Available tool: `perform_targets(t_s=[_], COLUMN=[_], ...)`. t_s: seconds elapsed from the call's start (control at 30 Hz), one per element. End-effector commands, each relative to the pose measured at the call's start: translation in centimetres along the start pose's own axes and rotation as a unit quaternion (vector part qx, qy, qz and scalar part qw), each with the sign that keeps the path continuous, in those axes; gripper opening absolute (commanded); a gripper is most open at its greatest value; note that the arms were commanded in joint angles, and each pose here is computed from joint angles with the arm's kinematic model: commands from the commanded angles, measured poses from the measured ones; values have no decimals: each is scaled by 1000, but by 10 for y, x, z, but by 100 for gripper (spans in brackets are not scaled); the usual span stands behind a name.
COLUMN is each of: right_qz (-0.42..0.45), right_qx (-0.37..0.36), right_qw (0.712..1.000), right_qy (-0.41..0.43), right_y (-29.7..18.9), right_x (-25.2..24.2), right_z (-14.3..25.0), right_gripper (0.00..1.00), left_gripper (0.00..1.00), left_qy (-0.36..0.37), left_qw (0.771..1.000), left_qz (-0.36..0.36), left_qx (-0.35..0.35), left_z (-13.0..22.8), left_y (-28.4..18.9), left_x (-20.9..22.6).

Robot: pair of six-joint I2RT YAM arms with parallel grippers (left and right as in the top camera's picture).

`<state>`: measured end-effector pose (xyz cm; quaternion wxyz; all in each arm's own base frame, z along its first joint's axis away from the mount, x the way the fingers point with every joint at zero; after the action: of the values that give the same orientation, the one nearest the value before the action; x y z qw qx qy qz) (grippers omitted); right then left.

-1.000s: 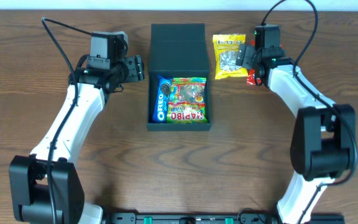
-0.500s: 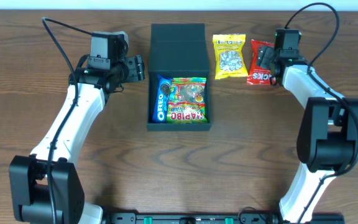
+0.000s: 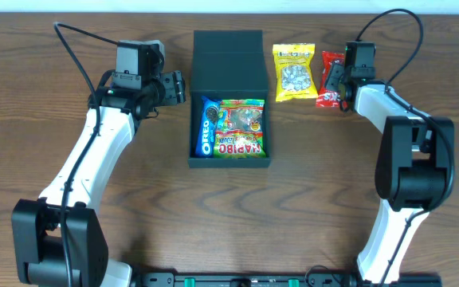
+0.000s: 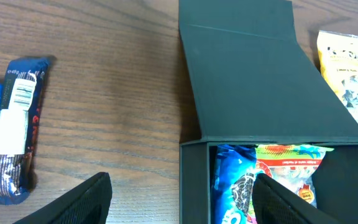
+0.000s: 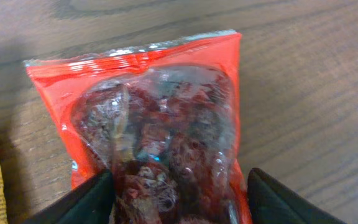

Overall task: Pack container
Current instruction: 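Grasp the red Hacks bag with the right gripper and lift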

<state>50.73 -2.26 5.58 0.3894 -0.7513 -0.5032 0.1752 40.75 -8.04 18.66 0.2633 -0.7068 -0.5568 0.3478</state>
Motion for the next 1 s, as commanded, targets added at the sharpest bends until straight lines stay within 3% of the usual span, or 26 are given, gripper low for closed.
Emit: perform_targets(t_s=[0.0,0.1,0.17,0.3,0.47,0.73,0.97], right_qz=[13,14,14,-9,-49,-126,-255], right_qx=[22,24,29,31,-26,-117,-116], right_qw=[1000,1000,999,999,998,976,934], right_qy=[-3,11,18,19,-3,-132,-220], right_y=[13,12,11,-1,-51,-145,-198], right_x=[-2,-2,-3,4,25,81,145], right_z=[16,17,18,11,-29,-61,-33], right_gripper=[44,28,27,13,1,1,1], left_gripper=[73,73,73,74,77,78,78], left_qy=[9,9,9,27,36,27,6], left_qw=[1000,1000,1000,999,996,992,989], left_qz=[-2,-2,-2,-5,-62,-91,-111], left_qx=[-21,-21,-21,-24,-45,-80,-98], left_z=[-12,-12,-12,-13,-21,-35,-42], left_y=[-10,-10,-11,-12,-22,-38,-46], left_x=[-1,-1,-1,1,18,41,65])
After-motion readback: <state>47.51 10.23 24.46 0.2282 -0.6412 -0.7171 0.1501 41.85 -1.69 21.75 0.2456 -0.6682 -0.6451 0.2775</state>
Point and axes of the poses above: each gripper's point midway between its finger pads, its own y axis out along the fingers, its own x axis along the line the jaws close on, z = x × y, the point moved 5 cm from there along -y, back along the fingers, and after that the axes turned 8 degrees about y, right-handed, at the moved point
